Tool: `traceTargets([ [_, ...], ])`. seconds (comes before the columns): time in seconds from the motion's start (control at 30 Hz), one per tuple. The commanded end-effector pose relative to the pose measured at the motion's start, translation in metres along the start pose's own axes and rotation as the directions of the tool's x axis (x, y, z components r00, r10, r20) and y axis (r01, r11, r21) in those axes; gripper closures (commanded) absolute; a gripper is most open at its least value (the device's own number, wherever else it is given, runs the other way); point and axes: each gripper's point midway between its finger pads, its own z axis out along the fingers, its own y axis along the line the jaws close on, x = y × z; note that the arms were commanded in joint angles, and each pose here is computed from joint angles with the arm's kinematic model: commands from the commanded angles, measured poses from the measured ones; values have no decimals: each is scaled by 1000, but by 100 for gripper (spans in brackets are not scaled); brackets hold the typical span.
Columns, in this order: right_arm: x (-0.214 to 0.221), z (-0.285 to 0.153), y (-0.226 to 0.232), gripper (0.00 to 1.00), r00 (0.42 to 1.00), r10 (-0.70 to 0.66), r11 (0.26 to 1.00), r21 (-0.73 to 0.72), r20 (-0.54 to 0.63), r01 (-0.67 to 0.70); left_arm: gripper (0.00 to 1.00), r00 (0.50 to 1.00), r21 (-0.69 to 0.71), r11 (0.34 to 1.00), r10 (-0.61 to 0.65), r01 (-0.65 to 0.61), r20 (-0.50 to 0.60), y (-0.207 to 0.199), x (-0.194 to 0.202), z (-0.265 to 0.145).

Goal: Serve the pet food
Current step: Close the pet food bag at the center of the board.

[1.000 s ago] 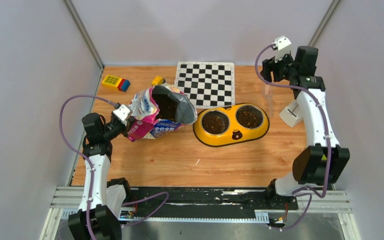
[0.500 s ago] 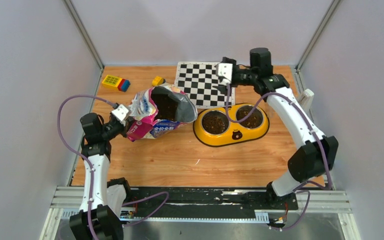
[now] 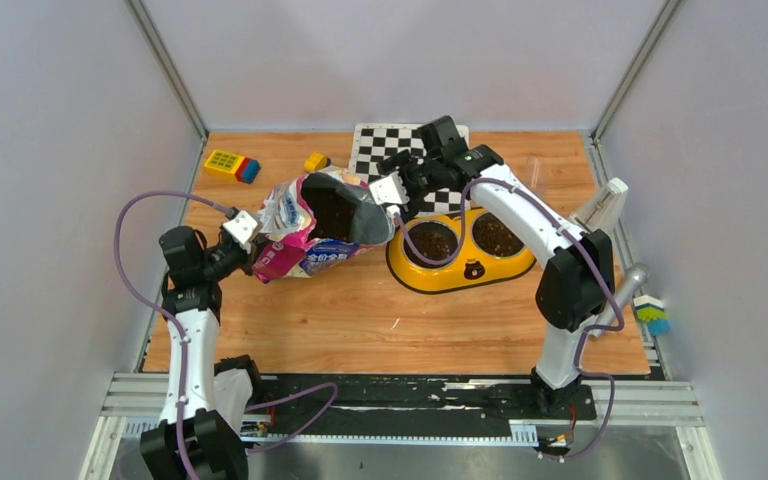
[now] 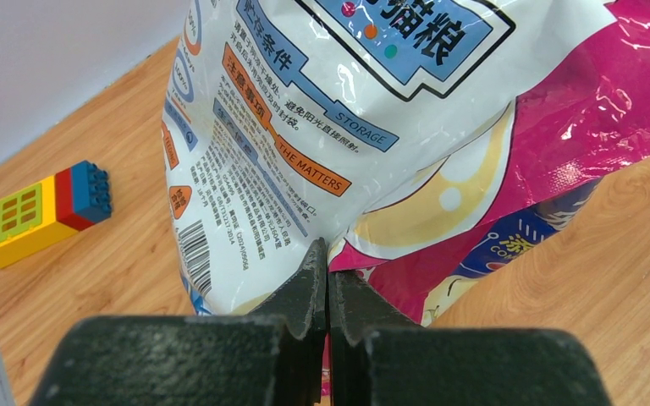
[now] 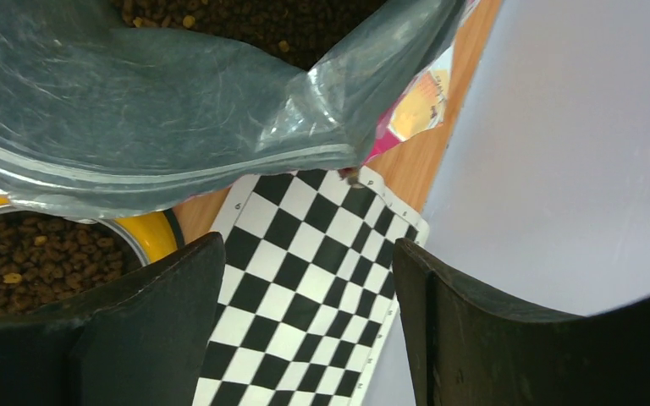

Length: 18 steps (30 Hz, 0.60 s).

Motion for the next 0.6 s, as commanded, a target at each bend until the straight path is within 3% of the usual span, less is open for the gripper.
traceTargets([
  [0.0, -30, -8, -30, 28, 984, -174, 984, 34, 29, 173, 100, 999, -21, 1000, -24, 24, -31, 4, 4, -5],
  [0.33, -68, 2, -23, 31, 963, -257, 966, -2, 83, 258, 100, 999, -34, 999, -23, 21, -37, 7, 4, -5],
  [0.43, -76, 9, -21, 39, 961, -263, 964, -13, 90, 265, 100, 999, -39, 999, -20, 19, -38, 7, 4, -6],
  [0.57, -81, 16, -24, 64, 966, -241, 970, -3, 91, 243, 100, 999, -39, 999, -19, 17, -37, 7, 4, -6],
])
